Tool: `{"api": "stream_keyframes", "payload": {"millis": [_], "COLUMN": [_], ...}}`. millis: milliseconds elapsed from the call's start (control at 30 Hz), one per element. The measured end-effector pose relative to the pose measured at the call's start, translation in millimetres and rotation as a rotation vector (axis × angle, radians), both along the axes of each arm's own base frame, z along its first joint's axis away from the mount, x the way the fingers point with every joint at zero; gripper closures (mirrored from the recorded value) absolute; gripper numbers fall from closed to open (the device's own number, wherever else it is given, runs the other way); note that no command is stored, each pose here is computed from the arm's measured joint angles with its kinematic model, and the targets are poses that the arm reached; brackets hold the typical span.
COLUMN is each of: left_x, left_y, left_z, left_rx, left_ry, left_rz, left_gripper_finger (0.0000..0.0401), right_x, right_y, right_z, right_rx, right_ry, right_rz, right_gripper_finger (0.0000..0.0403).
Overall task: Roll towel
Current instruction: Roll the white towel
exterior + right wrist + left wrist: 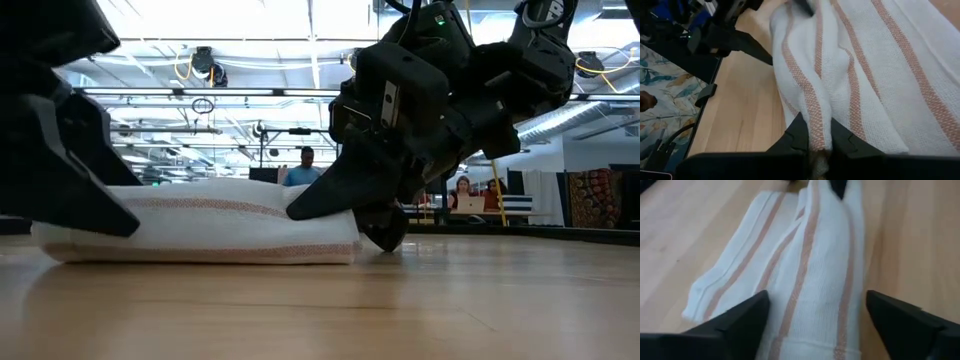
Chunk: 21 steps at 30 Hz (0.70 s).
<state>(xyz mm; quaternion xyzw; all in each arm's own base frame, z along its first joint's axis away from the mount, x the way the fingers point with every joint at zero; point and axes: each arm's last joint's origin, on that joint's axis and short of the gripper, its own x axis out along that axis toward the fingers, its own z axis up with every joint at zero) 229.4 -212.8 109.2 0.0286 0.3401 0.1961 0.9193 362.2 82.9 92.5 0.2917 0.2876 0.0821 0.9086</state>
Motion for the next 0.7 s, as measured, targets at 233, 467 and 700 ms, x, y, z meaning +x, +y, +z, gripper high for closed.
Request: {"api": "stream_keyframes", "payload": {"millis": [233, 467, 700], "left_x": [9.7, 14.6, 16.0], "left_y": [0.8, 6.0, 12.0], "left_z": [4.4, -6.4, -10.4], "left_rx": [0.082, 0.040, 0.000], "left_ry": [0.024, 0.107, 0.115], "left_rz": [-0.074, -0.077, 0.001], "left_gripper_finger": [0.0014, 0.0017, 0.0017], "right_x": [0.5, 0.6, 0.3], "right_y": [-3.1, -3.6, -3.4], "right_z": [-0.2, -0.2, -0.6], "right_rx": [-0.002, -0.001, 0.003], "right_ry": [0.000, 0.001, 0.004], "right_rz": [-0.005, -0.007, 0.011], "right_gripper_finger": [0.0385, 0.0385, 0.0385]}}
